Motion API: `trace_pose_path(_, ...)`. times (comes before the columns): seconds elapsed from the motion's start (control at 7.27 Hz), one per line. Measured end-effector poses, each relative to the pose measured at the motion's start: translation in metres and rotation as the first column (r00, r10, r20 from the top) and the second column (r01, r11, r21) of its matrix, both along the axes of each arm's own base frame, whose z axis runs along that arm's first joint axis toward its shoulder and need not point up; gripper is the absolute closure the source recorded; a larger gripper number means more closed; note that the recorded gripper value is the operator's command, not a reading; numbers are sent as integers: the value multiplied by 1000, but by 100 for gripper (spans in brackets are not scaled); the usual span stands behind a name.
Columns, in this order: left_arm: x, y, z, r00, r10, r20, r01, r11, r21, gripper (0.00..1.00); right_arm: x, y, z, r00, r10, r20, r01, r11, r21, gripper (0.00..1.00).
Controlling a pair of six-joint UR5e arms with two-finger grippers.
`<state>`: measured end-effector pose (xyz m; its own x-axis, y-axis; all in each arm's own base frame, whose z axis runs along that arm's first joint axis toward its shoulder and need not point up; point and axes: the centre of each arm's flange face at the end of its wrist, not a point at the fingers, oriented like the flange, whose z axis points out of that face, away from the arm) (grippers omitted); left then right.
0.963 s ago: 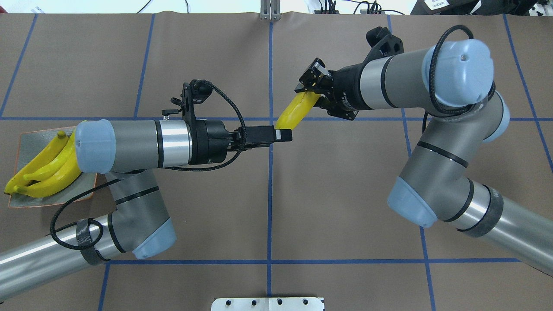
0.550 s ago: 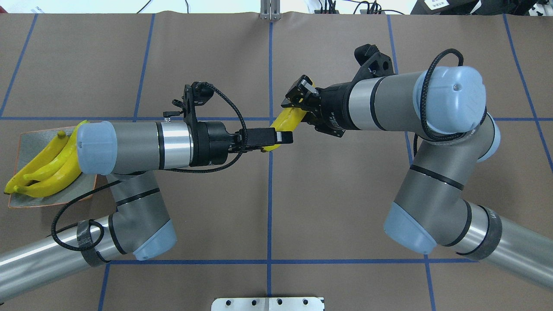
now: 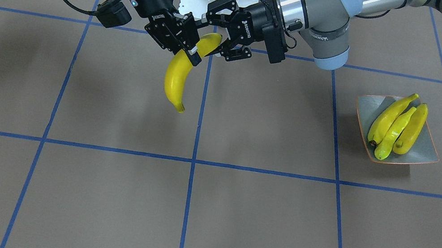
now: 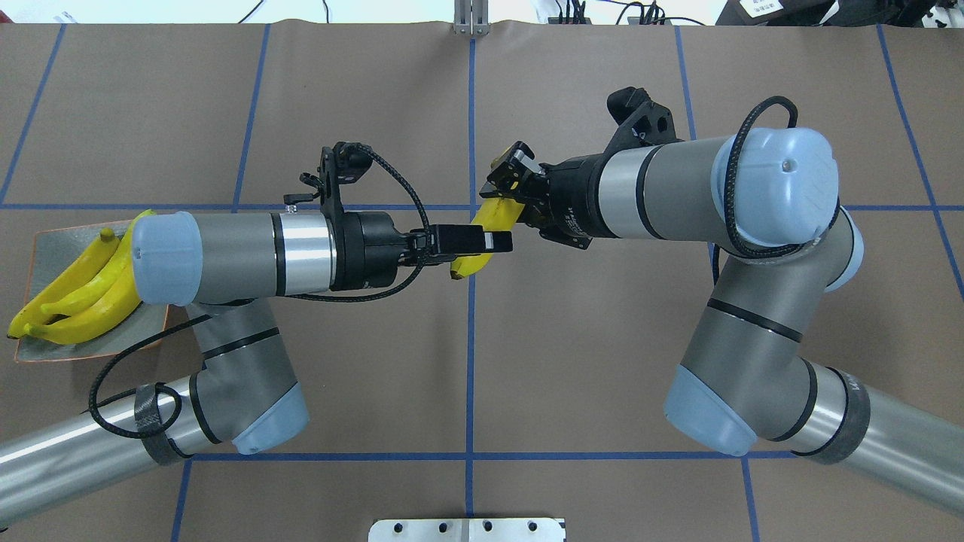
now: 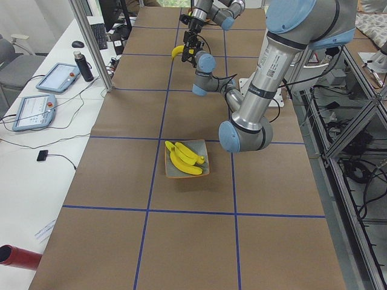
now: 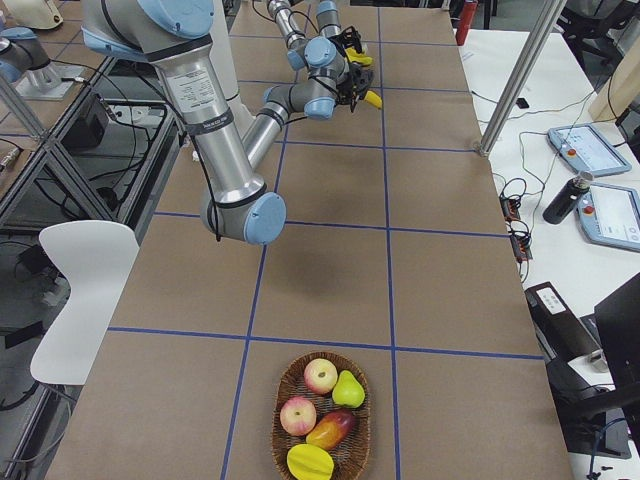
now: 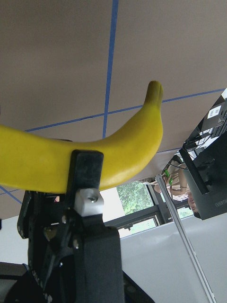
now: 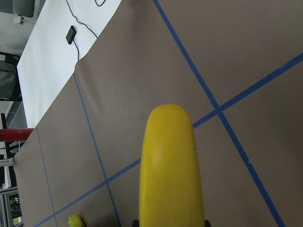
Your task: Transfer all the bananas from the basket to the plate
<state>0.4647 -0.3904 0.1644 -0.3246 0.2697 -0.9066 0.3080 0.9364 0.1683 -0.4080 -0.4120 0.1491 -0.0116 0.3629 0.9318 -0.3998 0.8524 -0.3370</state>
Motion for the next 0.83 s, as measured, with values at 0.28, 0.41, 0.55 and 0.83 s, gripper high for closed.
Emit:
trace_pose_path(0.28, 0, 0, 3, 1000, 0, 9, 0, 1000, -3, 100, 2, -1, -3, 1000, 23, -1, -23, 999, 22, 0)
trace_pose_path(0.41, 0, -1, 5, 1000, -1, 15, 1, 1000, -6, 100, 6, -1, -6, 999, 35, -5, -34, 998, 51, 0)
trace_pose_path(0.55, 0, -2, 6, 1000, -2, 18, 2, 1000, -6, 100, 17, -3, -6, 999, 42, -16, -41, 995, 94, 0)
trace_pose_path(0.83, -14, -4, 29, 999, -20, 47, 20, 1000, -5, 100, 52, -26, 23, 995, 47, -90, -35, 991, 133, 0)
